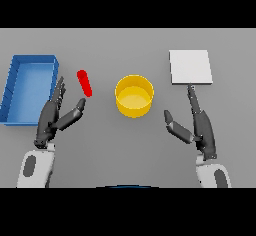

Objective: Pick up the red beaker and tilt it to pour out 1 green nut into yellow bowl. Pick up the yellow bowl and place it on the metallic measuring scale.

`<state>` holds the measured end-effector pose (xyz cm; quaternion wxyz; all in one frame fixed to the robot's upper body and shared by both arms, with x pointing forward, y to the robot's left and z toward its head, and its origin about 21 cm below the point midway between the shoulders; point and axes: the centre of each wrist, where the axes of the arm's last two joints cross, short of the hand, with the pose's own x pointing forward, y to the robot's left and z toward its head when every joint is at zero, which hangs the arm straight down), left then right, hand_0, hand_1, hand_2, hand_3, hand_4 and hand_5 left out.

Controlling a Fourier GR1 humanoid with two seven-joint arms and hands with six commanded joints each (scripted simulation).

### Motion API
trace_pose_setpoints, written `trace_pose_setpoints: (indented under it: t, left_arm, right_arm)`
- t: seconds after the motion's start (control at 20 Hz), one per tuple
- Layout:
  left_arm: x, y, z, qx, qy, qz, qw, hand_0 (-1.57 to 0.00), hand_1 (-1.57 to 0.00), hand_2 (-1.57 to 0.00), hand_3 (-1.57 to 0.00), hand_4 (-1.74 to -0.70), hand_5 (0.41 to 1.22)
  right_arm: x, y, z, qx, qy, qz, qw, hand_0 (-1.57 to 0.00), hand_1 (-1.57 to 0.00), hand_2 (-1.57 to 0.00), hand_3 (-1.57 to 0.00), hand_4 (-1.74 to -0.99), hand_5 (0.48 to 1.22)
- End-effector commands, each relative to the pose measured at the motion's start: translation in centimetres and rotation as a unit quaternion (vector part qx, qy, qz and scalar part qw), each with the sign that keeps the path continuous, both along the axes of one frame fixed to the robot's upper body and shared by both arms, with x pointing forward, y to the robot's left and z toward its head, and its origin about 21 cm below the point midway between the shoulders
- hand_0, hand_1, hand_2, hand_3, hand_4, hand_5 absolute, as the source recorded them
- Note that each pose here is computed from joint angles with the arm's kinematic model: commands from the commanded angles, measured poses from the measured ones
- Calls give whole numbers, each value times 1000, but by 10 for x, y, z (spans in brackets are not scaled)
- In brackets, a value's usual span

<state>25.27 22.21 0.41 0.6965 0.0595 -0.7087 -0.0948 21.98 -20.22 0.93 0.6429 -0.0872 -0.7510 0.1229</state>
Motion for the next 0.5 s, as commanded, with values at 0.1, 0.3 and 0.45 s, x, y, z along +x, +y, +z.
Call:
trace_pose_setpoints:
  t: [0.1,0.3,0.45]
  left_arm:
    - [17,-6,-12,-1,-8,-4,1000,1,1,1,1,-1139,636]
    - [44,-11,-17,7,2,4,1000,1,1,1,1,-1150,632]
    - [62,-10,-22,4,3,4,1000,1,1,1,1,-1163,631]
  right_arm:
    - [0,-4,-1,22,3,6,1000,1,1,1,1,-1171,653]
    - [1,-5,-1,28,2,7,1000,1,1,1,1,-1213,664]
    - [0,-7,-3,25,-2,2,1000,1,1,1,1,-1230,666]
